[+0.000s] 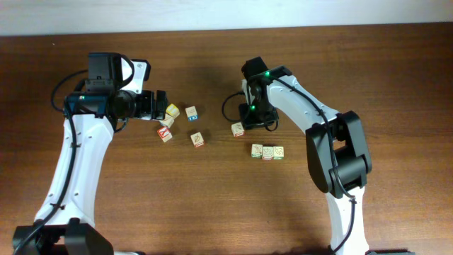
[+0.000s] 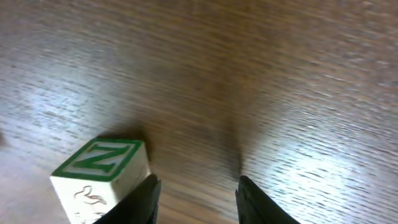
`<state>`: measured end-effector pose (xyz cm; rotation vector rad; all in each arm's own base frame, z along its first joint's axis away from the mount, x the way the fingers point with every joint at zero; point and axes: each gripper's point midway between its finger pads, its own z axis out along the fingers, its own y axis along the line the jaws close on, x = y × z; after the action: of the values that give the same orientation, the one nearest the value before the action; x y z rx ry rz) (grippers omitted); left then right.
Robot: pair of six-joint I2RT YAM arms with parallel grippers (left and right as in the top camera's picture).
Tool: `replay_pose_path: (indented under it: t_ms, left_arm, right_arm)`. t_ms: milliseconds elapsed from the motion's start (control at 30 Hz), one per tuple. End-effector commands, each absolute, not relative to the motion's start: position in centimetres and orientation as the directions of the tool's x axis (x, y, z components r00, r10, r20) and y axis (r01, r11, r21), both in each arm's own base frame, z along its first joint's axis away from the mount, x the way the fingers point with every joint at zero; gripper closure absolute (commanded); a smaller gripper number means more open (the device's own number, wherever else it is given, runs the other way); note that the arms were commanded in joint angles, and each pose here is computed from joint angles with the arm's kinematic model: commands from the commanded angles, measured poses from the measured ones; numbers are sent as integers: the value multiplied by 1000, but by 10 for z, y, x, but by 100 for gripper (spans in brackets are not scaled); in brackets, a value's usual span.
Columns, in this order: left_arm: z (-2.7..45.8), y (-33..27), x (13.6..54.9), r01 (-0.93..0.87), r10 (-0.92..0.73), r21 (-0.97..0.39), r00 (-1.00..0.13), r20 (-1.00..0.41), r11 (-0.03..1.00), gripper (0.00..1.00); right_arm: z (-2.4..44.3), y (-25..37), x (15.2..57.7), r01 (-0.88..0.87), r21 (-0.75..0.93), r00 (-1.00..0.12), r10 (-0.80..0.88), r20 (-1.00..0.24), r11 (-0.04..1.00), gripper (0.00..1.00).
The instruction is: Rotate 5 blocks
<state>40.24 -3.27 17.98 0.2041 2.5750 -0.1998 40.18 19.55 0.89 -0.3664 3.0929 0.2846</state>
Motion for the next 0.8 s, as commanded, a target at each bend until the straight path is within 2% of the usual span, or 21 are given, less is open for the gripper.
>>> replay_pose_path:
  t_ms: [0,67,200,300,500,767]
  left_arm:
    - [187,-32,407,174,92,-101,-832,-546,980,1]
    - [187,-32,407,174,92,-101,-832,-546,980,1]
    - [187,-32,407,174,92,-101,-832,-546,980,1]
    - [187,-32,407,174,92,-101,-832,-546,980,1]
    - [187,-32,407,174,92,-101,-832,-546,980,1]
    - [187,-32,407,174,92,-101,-832,-546,980,1]
  right_arm:
    - [4,188,403,-222,124,-975,-220,-31,967,59]
    - [13,189,406,-219,129,-976,-214,-48,967,60]
    - [65,219,417,-284,204,-956,-259,-141,937,58]
    - [60,238,405,-335,186,-940,-314,-134,924,50]
    - [33,237,392,-375,58,-923,-366,-119,925,44]
    - [22,239,396,-378,59,-921,-368,-129,924,45]
